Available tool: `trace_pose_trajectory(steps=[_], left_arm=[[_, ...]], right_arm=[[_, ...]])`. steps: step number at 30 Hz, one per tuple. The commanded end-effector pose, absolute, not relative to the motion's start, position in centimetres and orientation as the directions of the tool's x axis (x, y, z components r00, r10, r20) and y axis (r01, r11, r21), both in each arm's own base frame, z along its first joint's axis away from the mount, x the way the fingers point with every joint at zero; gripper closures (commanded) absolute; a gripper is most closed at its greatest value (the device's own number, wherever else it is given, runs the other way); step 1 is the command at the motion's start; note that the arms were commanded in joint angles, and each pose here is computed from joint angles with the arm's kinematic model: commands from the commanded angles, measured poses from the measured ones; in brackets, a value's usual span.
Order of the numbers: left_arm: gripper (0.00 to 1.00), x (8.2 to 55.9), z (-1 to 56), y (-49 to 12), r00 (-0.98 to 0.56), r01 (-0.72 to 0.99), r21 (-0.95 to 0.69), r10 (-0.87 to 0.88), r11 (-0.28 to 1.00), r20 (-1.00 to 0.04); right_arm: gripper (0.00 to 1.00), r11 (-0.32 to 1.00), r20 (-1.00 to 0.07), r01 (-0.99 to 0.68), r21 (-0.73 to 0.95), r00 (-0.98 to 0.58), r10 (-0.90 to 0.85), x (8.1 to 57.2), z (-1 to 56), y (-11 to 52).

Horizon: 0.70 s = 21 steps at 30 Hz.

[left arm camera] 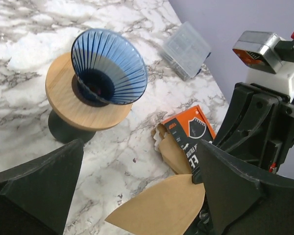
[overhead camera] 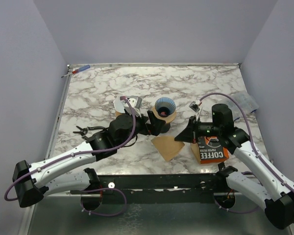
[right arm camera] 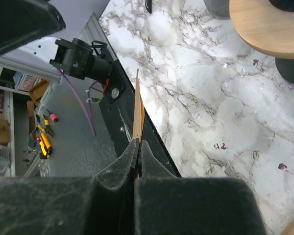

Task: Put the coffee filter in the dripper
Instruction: Pick up the coffee filter from the center of the board.

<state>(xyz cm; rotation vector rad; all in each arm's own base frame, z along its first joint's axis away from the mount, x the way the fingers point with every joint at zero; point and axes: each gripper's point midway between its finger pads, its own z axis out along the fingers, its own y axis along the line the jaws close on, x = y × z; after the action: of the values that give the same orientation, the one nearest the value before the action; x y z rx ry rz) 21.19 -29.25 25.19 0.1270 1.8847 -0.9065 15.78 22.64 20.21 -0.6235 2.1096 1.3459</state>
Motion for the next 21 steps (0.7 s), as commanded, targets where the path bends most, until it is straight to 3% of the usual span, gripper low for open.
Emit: trace_pose_trajectory(steps=[1, 6, 12, 21], left_arm=[[0.01, 21.3, 27.3, -28.8, -0.456, 0.512, -0.461, -0.226, 0.725, -0.861], [0.01, 22.2, 29.5, -27.2, -0.406, 0.484, -0.435, -0.245, 0.76, -0.88], [0.01, 23.4, 32.1, -24.1, -0.292, 0.424, -0.351, -0.241, 0.835, -0.926], [0.01, 23.4, 34.9, -24.5, -0.259, 0.47, -0.284, -0.177, 0.836, -0.95]], right_arm=[[1.0, 0.301, -0.781, -0.758, 0.579, -0.621, -0.063, 15.7, 24.9, 23.2], [1.0, 0.383, -0.898, -0.828, 0.41, -0.441, 0.007, 17.8, 30.0, 22.4], [1.0, 0.583, -0.964, -0.772, 0.254, -0.251, 0.088, 21.7, 32.9, 20.2], [1.0, 0.574, -0.999, -0.818, 0.04, -0.028, 0.03, 22.8, 34.1, 20.3]])
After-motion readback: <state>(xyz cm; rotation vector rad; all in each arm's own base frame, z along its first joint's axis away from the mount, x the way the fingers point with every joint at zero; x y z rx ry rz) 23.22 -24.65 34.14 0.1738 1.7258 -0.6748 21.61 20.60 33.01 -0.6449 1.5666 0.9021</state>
